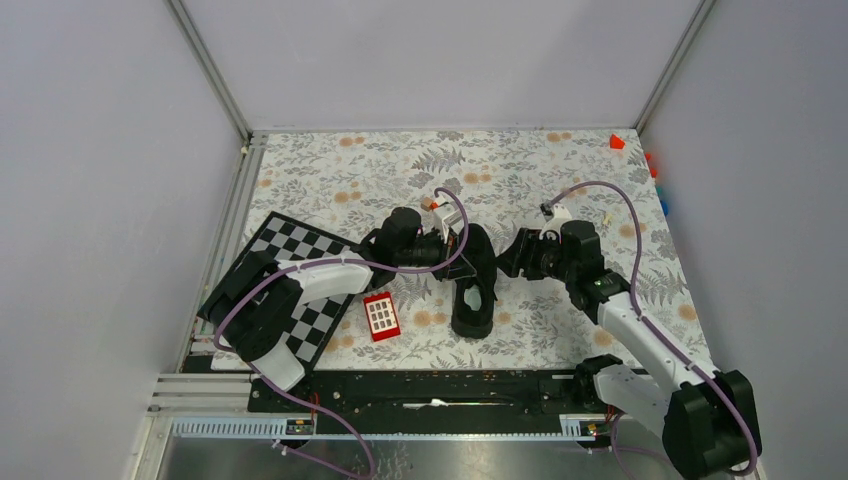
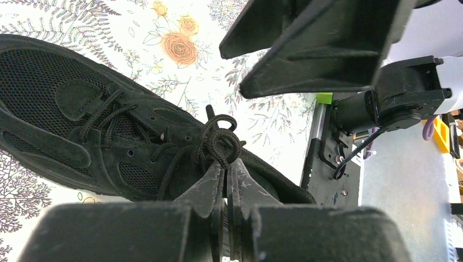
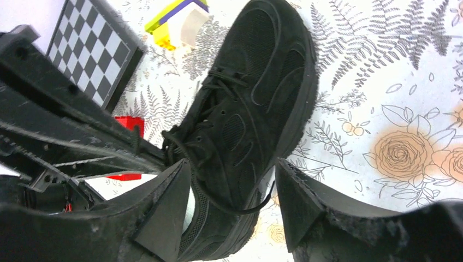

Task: Tie the shoes
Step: Cross the shoelace with the shoelace.

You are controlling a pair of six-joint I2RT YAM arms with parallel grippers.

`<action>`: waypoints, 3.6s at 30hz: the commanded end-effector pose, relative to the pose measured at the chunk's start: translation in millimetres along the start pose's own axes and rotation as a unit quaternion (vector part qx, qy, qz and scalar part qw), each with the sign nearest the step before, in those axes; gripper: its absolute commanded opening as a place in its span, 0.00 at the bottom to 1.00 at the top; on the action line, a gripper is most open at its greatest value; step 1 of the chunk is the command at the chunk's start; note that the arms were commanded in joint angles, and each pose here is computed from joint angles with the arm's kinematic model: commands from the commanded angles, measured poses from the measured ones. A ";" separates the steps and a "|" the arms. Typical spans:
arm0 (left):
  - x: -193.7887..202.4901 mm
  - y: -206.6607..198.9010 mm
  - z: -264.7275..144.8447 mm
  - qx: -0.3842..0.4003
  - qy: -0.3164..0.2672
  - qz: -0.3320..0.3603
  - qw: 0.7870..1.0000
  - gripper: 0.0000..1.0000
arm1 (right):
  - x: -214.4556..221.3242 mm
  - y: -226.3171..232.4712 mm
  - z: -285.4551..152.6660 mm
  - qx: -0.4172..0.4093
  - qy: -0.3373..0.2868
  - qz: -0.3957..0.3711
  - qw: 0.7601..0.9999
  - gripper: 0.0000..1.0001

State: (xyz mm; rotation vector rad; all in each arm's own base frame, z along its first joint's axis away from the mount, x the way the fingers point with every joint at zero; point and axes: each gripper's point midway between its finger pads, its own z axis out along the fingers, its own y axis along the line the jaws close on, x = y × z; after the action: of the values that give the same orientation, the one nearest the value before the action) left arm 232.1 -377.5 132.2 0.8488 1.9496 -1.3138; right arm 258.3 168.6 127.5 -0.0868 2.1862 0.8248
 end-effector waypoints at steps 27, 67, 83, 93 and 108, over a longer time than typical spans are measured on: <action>-17.2 -4.8 -1.5 0.008 -0.021 0.027 0.999 0.00 | -3.7 6.2 25.8 -0.041 0.031 0.025 0.998 0.61; -16.6 -3.4 -4.2 0.002 -0.024 0.030 0.999 0.00 | 1.6 35.2 34.0 -0.138 0.059 0.054 0.987 0.12; -16.3 -2.0 -5.0 -0.001 -0.022 0.031 0.999 0.00 | -3.0 31.5 38.3 -0.126 0.053 0.054 0.989 0.43; -15.7 -1.2 -6.6 -0.005 -0.021 0.030 0.999 0.00 | -4.5 31.5 36.0 -0.125 0.039 0.056 0.990 0.00; -17.0 -2.7 -8.8 0.001 -0.022 0.028 0.999 0.03 | 2.2 20.2 27.1 -0.097 0.003 0.075 0.992 0.00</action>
State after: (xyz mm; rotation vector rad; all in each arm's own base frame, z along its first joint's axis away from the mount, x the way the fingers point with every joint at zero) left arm 233.0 -371.6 129.4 0.8533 1.9534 -1.2894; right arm 260.2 203.7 111.3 -0.0445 2.2064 1.1405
